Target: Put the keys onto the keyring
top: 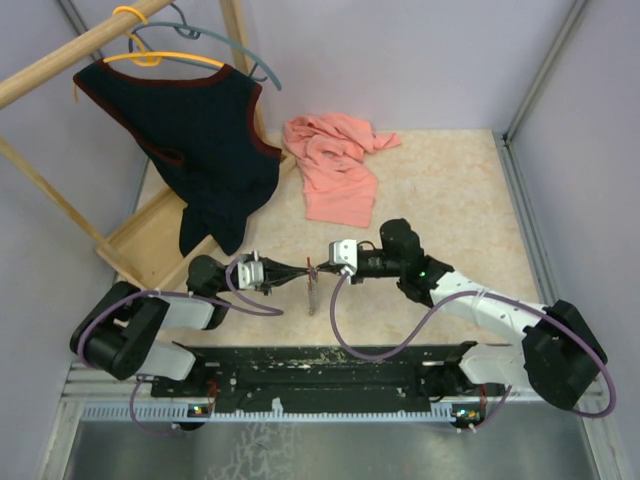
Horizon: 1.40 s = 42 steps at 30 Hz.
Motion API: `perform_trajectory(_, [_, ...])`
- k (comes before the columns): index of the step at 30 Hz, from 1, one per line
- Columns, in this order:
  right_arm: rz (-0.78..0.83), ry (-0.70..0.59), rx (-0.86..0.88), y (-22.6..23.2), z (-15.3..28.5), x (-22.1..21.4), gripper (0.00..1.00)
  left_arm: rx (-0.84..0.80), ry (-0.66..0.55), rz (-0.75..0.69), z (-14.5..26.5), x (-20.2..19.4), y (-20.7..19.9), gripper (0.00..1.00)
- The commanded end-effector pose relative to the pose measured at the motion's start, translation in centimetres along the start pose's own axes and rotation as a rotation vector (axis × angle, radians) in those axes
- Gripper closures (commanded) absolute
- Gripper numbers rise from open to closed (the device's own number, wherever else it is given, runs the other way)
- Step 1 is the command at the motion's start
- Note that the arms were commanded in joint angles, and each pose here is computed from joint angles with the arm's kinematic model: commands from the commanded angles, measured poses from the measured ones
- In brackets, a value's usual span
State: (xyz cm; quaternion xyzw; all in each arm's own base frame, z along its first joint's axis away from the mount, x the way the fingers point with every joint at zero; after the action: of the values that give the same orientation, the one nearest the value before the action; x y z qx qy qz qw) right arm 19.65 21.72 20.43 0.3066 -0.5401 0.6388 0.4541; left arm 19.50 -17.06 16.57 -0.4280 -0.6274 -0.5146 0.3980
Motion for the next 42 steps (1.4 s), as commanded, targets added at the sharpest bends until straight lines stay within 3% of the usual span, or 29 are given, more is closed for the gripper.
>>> perform_trajectory(1, [0.047,-0.074,0.006,-1.23,-0.51,2.22,1.00,-0.021,-0.036,-0.044,-0.37,0.83,0.38,1.00])
perform_trajectory(20, [0.008,-0.020,-0.003,-1.14,-0.30,1.81,1.00,-0.011,-0.032,-0.046,-0.33,0.81,0.41,1.00])
perform_trajectory(42, [0.023,-0.077,0.002,-1.10,-0.11,2.75,1.00,-0.023,-0.030,-0.045,-0.39,0.79,0.47,1.00])
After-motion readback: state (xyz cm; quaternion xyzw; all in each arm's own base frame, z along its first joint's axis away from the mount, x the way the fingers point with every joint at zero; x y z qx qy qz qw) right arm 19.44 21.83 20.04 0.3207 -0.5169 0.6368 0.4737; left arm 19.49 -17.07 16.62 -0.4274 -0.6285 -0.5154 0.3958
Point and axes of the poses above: each gripper's point midway between its finger pads, its own z axis back along the fingers, its own y axis along the line the jaws close on, x = y × z, the point moved 10 cm from there along z, back along the fingers, and after that the axes turned 2 degrees about z, right-handed, at the moved point
